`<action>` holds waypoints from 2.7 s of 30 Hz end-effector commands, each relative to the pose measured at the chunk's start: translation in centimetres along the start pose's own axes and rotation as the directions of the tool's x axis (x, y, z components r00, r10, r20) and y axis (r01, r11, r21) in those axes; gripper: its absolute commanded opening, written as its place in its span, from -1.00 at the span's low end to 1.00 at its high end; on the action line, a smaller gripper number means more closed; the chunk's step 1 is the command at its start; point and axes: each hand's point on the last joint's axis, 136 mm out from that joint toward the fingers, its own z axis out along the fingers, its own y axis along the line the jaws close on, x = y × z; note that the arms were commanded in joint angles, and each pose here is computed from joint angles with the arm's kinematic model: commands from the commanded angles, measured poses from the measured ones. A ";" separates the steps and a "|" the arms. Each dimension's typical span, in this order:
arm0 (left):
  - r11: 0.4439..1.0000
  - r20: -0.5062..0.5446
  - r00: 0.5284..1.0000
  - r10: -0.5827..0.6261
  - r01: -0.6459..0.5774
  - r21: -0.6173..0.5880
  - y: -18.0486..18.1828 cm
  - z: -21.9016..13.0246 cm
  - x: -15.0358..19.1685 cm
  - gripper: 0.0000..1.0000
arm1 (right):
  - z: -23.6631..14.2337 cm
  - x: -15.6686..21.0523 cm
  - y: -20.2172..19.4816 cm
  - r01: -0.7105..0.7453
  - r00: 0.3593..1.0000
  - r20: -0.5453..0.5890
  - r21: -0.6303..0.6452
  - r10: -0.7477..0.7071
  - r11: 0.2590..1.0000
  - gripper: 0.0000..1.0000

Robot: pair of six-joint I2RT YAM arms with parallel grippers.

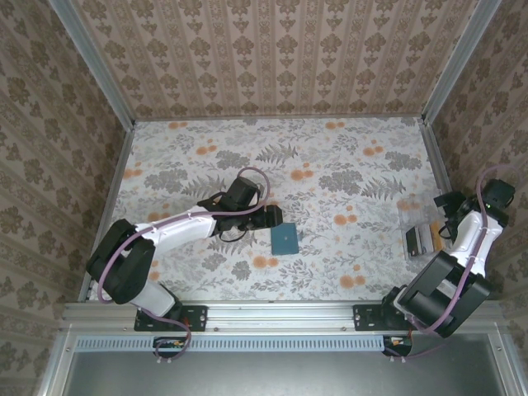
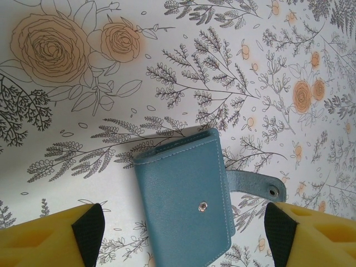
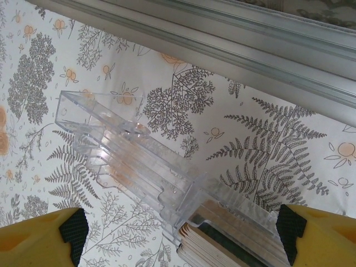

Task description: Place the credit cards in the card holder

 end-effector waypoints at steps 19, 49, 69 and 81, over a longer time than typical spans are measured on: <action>1.000 0.006 1.000 0.016 -0.016 0.011 -0.9 -0.3 -0.7 0.57 | 0.6 4.5 3.6 0.036 0.987 -0.150 -0.151 -0.059 0.988 0.60; 1.000 0.024 1.000 0.010 -0.010 0.016 -0.7 -0.7 -0.7 0.57 | 1.2 11.5 9.7 0.199 0.908 -0.288 -0.341 -0.304 0.919 0.68; 1.000 0.032 0.999 -0.003 0.003 0.003 -0.1 -0.9 -0.7 0.57 | 3.8 19.2 18.7 0.340 0.758 -0.373 -0.474 -0.535 0.812 0.57; 1.000 0.051 0.999 -0.010 0.010 -0.006 0.1 -1.5 -0.9 0.57 | 3.5 19.5 19.4 0.474 0.717 -0.341 -0.402 -0.608 0.784 0.65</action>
